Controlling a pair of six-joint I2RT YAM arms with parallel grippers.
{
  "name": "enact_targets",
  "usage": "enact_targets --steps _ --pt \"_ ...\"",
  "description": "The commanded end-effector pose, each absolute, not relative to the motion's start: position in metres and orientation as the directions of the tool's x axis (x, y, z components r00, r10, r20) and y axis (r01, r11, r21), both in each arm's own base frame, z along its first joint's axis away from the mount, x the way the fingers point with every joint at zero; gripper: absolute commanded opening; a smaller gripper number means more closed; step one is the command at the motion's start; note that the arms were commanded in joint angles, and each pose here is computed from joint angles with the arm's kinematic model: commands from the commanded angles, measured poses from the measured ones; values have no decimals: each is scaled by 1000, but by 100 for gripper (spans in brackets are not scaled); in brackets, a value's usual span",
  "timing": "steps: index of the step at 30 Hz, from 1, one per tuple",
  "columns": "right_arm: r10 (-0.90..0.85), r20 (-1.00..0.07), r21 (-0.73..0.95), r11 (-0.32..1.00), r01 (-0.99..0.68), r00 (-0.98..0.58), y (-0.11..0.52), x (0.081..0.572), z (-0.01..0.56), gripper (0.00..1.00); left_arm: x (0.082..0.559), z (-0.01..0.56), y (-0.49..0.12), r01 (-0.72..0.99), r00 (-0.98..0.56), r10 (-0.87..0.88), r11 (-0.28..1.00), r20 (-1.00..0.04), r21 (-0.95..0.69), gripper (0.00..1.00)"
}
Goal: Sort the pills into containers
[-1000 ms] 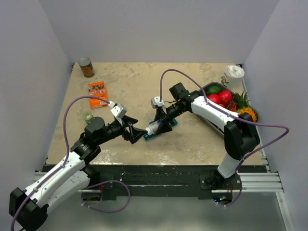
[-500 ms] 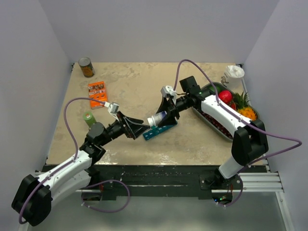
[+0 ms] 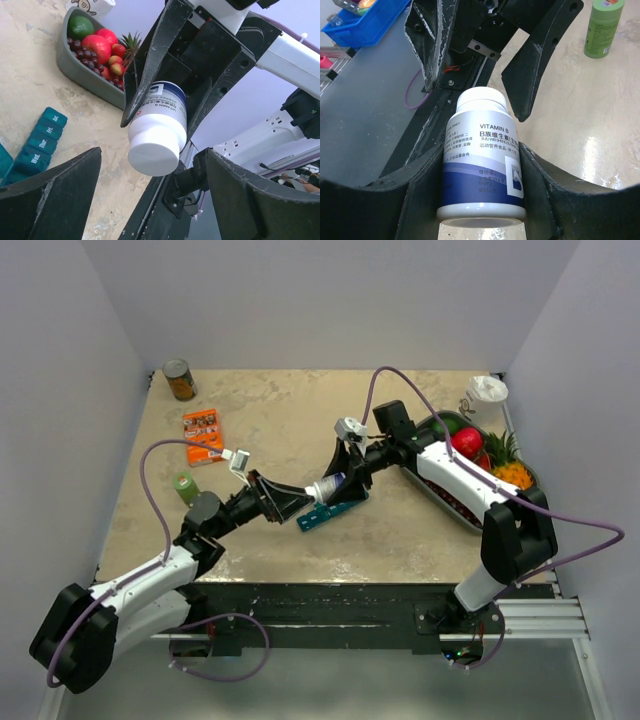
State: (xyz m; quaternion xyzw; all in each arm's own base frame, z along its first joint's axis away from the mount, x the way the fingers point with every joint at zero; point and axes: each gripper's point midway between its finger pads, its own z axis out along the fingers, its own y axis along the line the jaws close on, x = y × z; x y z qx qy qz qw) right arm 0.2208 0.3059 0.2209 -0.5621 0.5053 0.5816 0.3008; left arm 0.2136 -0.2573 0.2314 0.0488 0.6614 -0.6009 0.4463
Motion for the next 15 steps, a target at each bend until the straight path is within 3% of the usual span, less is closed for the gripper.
enact_targets --steps 1,6,11,13,15 --pt "-165 -974 203 -345 -917 -153 306 217 239 0 210 260 -263 655 -574 -498 197 -650 -729 82" --pt "-181 -969 223 -327 -918 -171 310 219 234 0 207 265 -274 665 -592 -478 164 -648 -729 72" --pt "-194 -967 219 -300 -928 -166 312 223 228 0 210 264 -278 657 -601 -466 174 -649 -733 50" --pt "-201 -966 218 -292 -931 -163 313 224 225 0 211 266 -277 663 -589 -467 187 -660 -725 32" --pt "-209 -969 192 -281 -940 -136 313 226 221 0 213 262 -276 661 -583 -456 216 -673 -719 24"
